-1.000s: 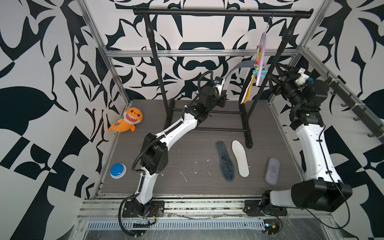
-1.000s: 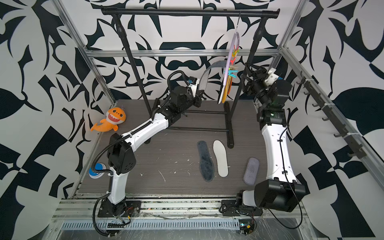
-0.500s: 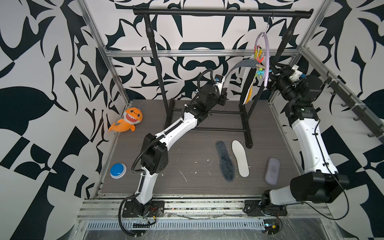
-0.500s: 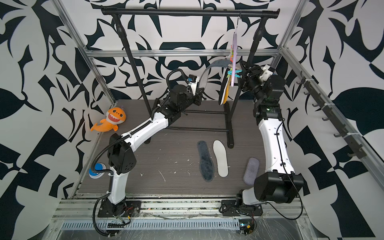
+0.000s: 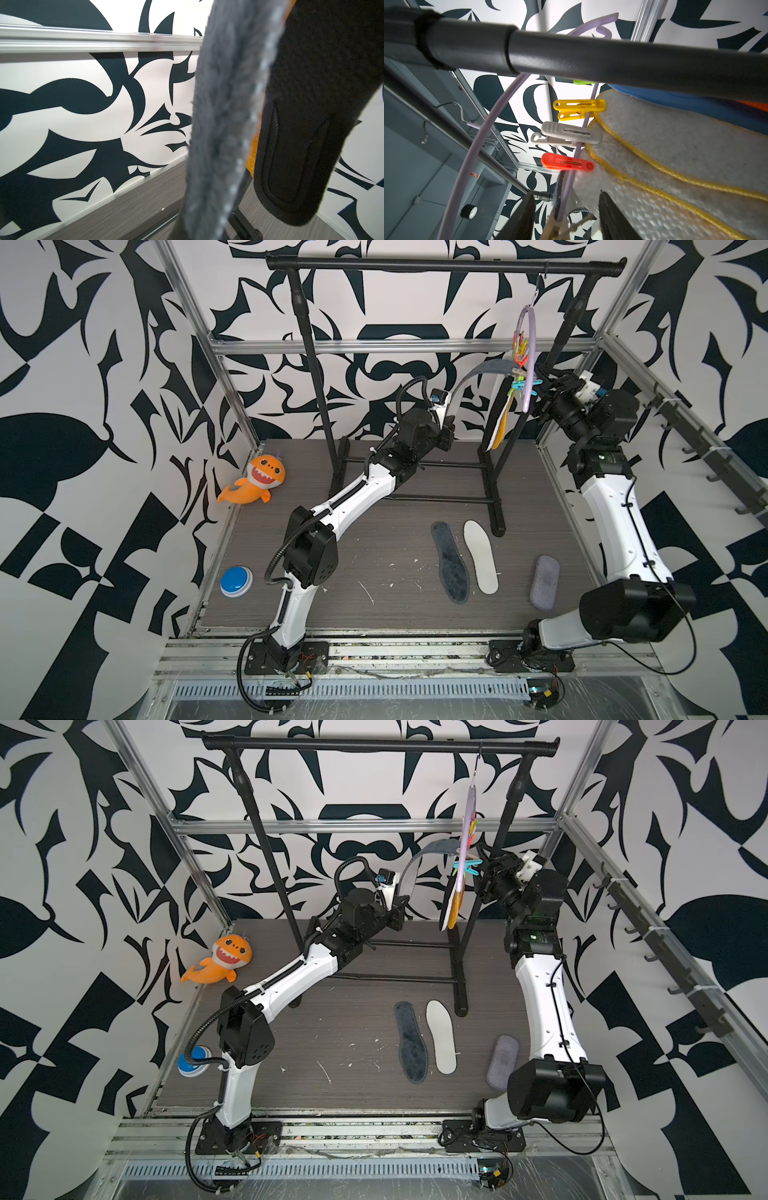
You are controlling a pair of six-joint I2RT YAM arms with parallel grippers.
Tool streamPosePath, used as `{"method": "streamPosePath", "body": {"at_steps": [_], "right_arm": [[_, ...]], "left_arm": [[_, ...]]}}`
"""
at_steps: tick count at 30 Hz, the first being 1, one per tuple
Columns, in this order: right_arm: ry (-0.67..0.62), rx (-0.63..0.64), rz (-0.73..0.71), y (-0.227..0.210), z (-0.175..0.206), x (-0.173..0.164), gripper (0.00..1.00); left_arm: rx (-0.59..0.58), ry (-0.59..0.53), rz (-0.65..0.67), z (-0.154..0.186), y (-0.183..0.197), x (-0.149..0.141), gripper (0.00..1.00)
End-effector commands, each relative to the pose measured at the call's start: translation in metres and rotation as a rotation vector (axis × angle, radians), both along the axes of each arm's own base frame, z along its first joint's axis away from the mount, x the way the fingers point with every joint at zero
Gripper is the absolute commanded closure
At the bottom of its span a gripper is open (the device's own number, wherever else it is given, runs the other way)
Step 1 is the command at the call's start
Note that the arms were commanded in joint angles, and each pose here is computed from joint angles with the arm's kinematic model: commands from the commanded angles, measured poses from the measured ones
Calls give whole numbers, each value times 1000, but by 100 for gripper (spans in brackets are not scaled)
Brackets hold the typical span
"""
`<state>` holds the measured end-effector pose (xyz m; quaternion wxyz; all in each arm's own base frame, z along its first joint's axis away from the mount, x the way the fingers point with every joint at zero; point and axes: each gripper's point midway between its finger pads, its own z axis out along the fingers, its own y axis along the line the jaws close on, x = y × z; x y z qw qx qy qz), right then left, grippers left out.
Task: Take the shoe insoles off the hanger
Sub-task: Open the clamp at the hanger.
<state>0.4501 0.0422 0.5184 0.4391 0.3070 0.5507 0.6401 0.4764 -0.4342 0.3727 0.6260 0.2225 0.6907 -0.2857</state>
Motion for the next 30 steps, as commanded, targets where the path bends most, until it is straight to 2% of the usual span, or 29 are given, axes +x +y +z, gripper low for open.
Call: {"method": "streamPosePath", "body": {"at_steps": [1, 6, 14, 30], "right_arm": [[-141, -1, 10, 5, 46, -19, 51], [-149, 7, 22, 8, 47, -18, 54], [-148, 10, 34, 13, 47, -18, 55], [-152, 17, 47, 19, 47, -16, 73]], "left_arm": [[-25, -8, -9, 9, -1, 2, 100], [-25, -6, -8, 9, 0, 2, 100], [-26, -5, -9, 9, 0, 2, 100], [-24, 3, -4, 4, 1, 1, 100]]}}
